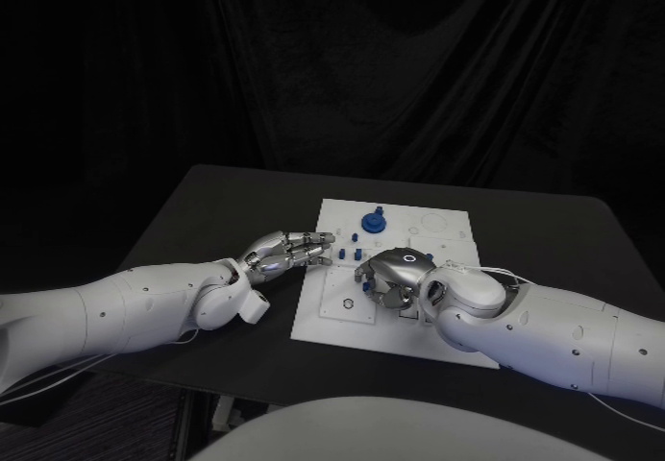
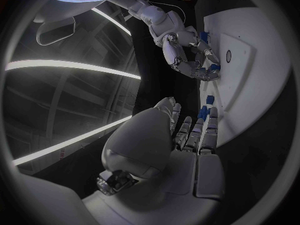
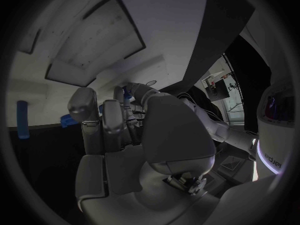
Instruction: Assemble the parts on the task board
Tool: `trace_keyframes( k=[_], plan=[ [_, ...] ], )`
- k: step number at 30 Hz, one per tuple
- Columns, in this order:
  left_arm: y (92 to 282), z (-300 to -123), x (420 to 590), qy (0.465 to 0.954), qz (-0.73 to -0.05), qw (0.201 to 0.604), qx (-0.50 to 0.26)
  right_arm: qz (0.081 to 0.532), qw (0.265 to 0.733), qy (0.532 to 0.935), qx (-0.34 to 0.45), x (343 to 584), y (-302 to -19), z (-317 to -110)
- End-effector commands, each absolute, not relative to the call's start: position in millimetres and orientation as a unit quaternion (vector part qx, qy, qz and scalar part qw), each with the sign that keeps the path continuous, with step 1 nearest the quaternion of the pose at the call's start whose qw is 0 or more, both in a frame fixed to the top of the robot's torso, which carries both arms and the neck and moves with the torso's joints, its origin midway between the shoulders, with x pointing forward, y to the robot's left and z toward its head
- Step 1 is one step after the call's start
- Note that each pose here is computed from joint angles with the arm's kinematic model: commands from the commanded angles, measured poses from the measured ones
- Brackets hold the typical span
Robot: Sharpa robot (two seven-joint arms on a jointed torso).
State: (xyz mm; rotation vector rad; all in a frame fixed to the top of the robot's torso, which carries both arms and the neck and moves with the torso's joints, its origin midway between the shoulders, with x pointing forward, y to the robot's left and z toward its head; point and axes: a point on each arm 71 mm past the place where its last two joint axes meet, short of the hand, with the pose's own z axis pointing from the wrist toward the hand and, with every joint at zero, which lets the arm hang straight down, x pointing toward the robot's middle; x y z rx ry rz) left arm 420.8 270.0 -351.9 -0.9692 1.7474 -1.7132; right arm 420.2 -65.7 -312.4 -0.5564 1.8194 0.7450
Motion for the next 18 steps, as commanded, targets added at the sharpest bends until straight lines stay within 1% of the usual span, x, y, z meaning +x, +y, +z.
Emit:
trace_keyframes(
  k=[1, 12, 18],
  plan=[
    [268.9, -344.0, 421.1, 0.602, -0.670, 0.265, -0.344, 0.301, 0.519, 0.766, -0.229, 419.7, -66.4, -314.8],
    [268.9, -344.5, 420.7, 0.602, -0.670, 0.265, -0.344, 0.306, 0.531, 0.759, -0.222, 419.9, -69.2, -312.3],
    [270.8, -344.1, 420.1, 0.601, -0.669, 0.269, -0.345, 0.313, 0.556, 0.741, -0.210, 424.1, -77.5, -298.8]
  ],
)
